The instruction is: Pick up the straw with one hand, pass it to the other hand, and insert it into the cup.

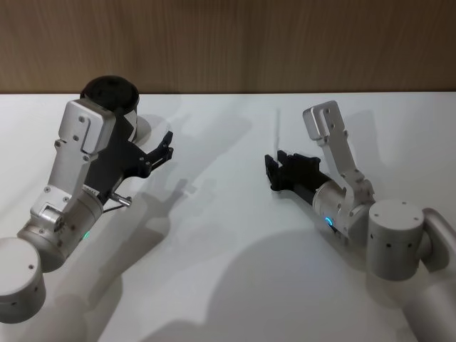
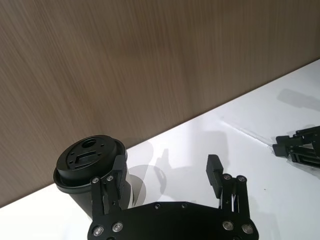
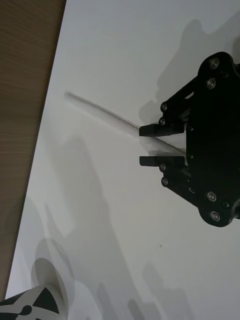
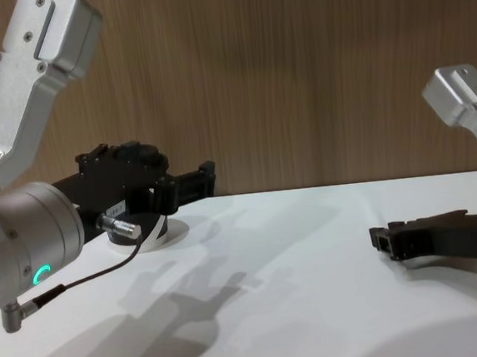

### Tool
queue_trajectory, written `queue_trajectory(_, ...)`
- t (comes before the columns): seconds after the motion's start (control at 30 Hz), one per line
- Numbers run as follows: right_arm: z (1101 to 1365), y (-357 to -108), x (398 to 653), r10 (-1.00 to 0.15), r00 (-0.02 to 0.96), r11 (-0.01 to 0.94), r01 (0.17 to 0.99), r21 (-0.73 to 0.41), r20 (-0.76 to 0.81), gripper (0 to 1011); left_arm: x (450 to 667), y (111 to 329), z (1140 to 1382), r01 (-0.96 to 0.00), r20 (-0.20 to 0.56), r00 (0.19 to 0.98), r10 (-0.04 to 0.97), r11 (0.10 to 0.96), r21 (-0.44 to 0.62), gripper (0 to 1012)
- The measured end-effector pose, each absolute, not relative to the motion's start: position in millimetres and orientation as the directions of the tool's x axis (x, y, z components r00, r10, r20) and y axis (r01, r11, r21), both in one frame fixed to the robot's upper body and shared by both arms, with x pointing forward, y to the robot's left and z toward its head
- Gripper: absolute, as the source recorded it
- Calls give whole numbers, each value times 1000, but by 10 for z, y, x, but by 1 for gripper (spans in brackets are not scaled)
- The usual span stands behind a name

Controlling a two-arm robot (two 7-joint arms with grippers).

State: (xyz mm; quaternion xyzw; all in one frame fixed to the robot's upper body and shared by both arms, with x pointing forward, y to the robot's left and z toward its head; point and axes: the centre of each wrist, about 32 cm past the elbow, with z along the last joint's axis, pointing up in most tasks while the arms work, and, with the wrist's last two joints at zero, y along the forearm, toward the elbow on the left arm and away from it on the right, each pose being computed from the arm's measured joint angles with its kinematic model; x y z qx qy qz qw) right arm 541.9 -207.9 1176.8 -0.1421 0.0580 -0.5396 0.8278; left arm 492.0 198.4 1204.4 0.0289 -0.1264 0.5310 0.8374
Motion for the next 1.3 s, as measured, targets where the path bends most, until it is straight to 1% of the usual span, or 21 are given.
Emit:
queue_trajectory(0.1, 11767, -2077, 5416, -910, 411, 378, 877, -298, 57, 191, 4920, 1984, 12044, -897, 243, 404, 882, 434, -86, 1003)
queue_trajectory(0.17, 11766, -2078, 5413, -910, 410, 377, 877, -298, 56, 112, 4920, 1984, 12044, -897, 242, 404, 882, 434, -86, 1003)
queue_trajectory(0.27, 11766, -2078, 5410, -911, 409, 376, 877, -298, 56, 43, 4920, 1984, 12044, -897, 242, 404, 882, 434, -86, 1003)
queue_trajectory(0.37, 11768, -2084, 5407, -912, 407, 374, 879, -297, 55, 18, 4920, 1984, 12044, -897, 242, 404, 882, 434, -86, 1003)
queue_trajectory(0.83, 11782, -2123, 5382, -916, 397, 367, 888, -277, 60, 6, 4920, 1984, 12044, -897, 243, 404, 882, 434, -86, 1003)
queue_trajectory(1.1, 11903, -2190, 5369, -900, 427, 404, 893, -201, 85, 6, 4920, 1984, 12044, -897, 242, 404, 882, 434, -86, 1003)
queue_trajectory(1.3, 12041, -2247, 5359, -876, 472, 459, 879, -128, 103, 6, 4920, 1984, 12044, -897, 242, 404, 882, 434, -86, 1003)
